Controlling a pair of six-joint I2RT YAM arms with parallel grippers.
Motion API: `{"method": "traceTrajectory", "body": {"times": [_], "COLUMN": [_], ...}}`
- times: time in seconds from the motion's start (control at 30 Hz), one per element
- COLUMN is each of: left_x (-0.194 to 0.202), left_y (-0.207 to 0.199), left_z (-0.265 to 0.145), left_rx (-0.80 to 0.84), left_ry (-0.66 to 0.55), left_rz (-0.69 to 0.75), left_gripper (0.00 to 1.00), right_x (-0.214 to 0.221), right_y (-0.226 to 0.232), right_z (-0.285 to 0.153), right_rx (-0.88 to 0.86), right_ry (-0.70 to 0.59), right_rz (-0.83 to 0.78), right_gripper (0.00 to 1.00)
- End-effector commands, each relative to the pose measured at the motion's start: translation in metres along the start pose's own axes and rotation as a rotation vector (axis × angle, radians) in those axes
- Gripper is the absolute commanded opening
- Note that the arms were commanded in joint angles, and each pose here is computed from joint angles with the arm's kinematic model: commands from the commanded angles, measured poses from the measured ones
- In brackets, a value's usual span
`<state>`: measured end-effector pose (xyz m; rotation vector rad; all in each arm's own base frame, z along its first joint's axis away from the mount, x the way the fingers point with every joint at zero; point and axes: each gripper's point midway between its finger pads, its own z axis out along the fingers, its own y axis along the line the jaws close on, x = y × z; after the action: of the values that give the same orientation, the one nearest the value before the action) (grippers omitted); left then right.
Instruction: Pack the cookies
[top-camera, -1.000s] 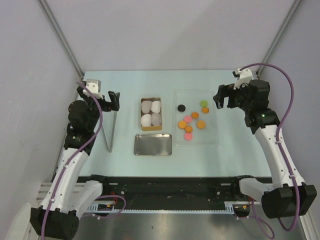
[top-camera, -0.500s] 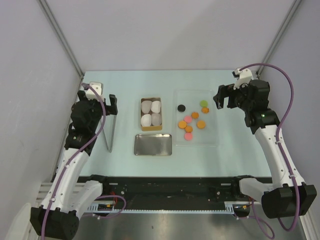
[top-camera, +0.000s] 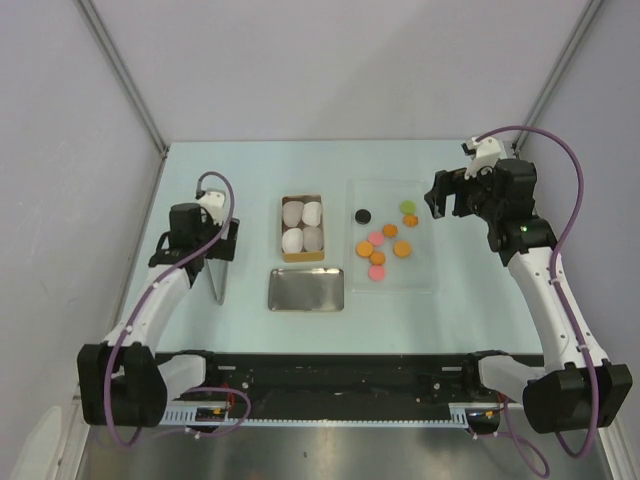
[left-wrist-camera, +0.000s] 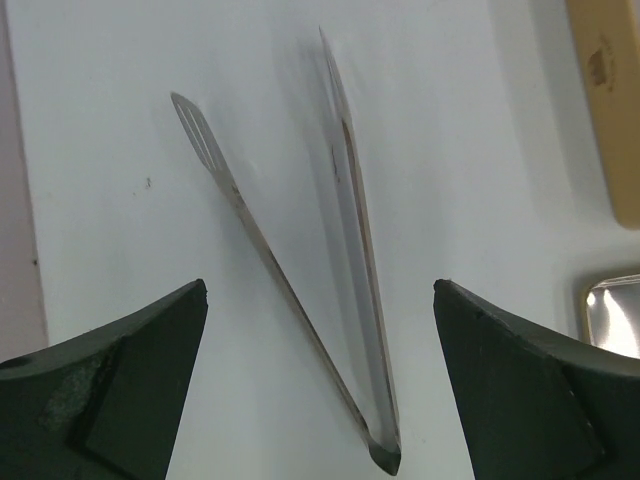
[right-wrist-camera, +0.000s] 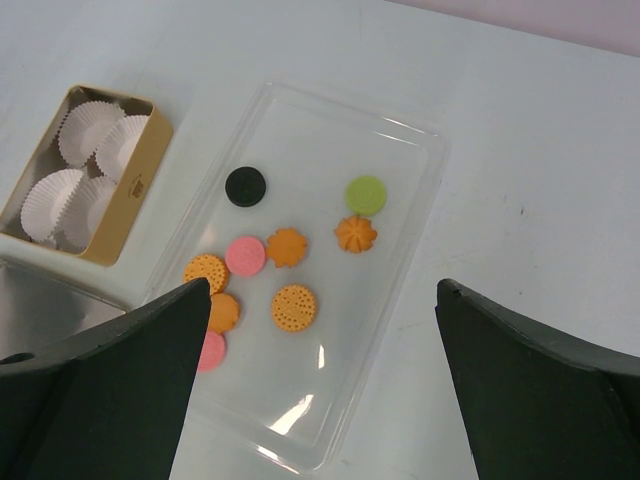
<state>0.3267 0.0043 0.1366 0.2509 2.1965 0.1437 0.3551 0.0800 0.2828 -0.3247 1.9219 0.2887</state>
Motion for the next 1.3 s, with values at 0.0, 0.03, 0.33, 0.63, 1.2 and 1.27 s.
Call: {"method": "traceTrajectory", "body": {"times": [0.0, 0.03, 0.33, 0.63, 1.2, 1.27], "left_x": [0.008, 0.010, 0.051, 0.058, 0.072, 0.071], "left_y": [0.005, 0.004, 0.012, 0.006, 0.010, 0.012], "left_z": [0.011, 0.014, 0.044, 0.052, 0.068, 0.070], "left_rx": [0.014, 0.014, 0.031, 0.089, 0.063, 0.052], "left_ry": [0.060, 0.071, 0.240, 0.286, 0.353, 0.359], "left_rz": [-0.004, -0.007, -0.086, -0.118, -0.117, -0.117], "left_gripper": [1.00, 1.00, 1.00, 1.00, 1.00, 1.00], "right_x": [-0.003, -0.002, 0.002, 0.004, 0.007, 0.007], "right_y": [0.005, 0.005, 0.008, 0.010, 0.011, 0.011], "right_z": [0.004, 0.004, 0.009, 0.011, 0.013, 0.013], "right_rx": [-0.028, -0.029, -0.042, -0.045, -0.048, -0.050], "right_ry": [-0.014, -0.011, 0.007, 0.013, 0.026, 0.024], "right_rz": [-0.009, -0.009, -0.011, -0.013, -0.015, -0.015], "right_gripper": [1.00, 1.00, 1.00, 1.00, 1.00, 1.00]}}
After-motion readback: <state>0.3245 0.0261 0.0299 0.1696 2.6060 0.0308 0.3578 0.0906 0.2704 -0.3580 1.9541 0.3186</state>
